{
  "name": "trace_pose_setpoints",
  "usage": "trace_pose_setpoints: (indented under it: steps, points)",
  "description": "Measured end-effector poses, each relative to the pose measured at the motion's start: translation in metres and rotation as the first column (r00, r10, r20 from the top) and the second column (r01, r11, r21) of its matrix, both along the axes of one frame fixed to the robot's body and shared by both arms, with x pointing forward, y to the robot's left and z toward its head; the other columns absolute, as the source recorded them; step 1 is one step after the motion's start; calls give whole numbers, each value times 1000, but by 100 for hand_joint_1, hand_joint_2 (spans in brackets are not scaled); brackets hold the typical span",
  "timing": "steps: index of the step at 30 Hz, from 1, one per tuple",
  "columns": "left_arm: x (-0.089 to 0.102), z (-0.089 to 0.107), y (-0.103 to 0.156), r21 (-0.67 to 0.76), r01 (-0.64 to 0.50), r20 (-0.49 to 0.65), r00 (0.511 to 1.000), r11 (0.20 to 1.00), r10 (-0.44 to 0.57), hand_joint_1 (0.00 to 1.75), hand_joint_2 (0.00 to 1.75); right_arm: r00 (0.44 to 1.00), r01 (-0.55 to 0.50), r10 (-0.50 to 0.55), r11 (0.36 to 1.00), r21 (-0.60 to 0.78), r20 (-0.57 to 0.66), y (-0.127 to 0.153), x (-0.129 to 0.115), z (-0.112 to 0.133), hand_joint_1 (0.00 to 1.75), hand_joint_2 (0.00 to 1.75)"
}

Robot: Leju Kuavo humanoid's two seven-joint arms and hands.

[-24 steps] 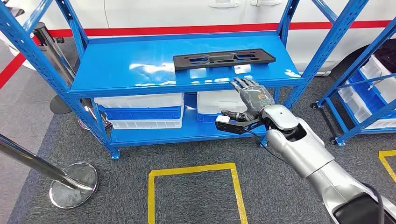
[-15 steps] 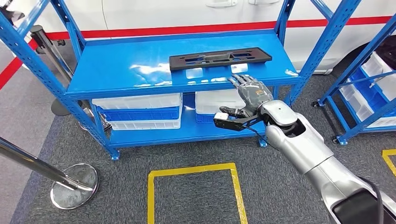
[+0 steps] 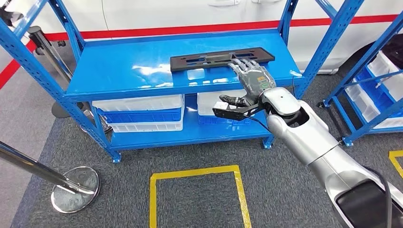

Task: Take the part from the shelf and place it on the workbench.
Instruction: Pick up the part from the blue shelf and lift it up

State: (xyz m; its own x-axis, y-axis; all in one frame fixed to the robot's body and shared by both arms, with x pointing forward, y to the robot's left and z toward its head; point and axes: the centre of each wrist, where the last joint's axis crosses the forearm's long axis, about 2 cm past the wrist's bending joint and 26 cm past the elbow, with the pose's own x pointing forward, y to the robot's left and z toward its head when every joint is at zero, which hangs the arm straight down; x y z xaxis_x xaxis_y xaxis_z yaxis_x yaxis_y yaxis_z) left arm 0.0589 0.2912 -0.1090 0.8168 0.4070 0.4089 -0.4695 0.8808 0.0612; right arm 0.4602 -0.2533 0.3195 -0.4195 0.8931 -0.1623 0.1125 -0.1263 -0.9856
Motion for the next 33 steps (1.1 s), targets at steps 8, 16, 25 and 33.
trace_pose_setpoints:
  steps: [8, 16, 25, 33]
  points:
    - [0, 0, 1, 2, -7, -2, 1000, 1000, 7, 0, 0, 1000, 0, 0, 1000, 0, 2, 0, 0, -1, 0, 0]
    - [0, 0, 2, 8, -2, -26, 1000, 1000, 2, 0, 0, 1000, 1, -1, 1000, 1, -1, 1, -1, -5, 0, 0]
    - [-1, 0, 2, 5, -11, -26, 1000, 1000, 11, 0, 0, 1000, -8, 8, 1000, 8, -9, 4, -2, -8, 0, 0]
    - [0, 0, 2, 5, -12, -25, 1000, 1000, 12, 0, 0, 1000, -8, 9, 1000, 9, -5, 5, -1, -6, 0, 0]
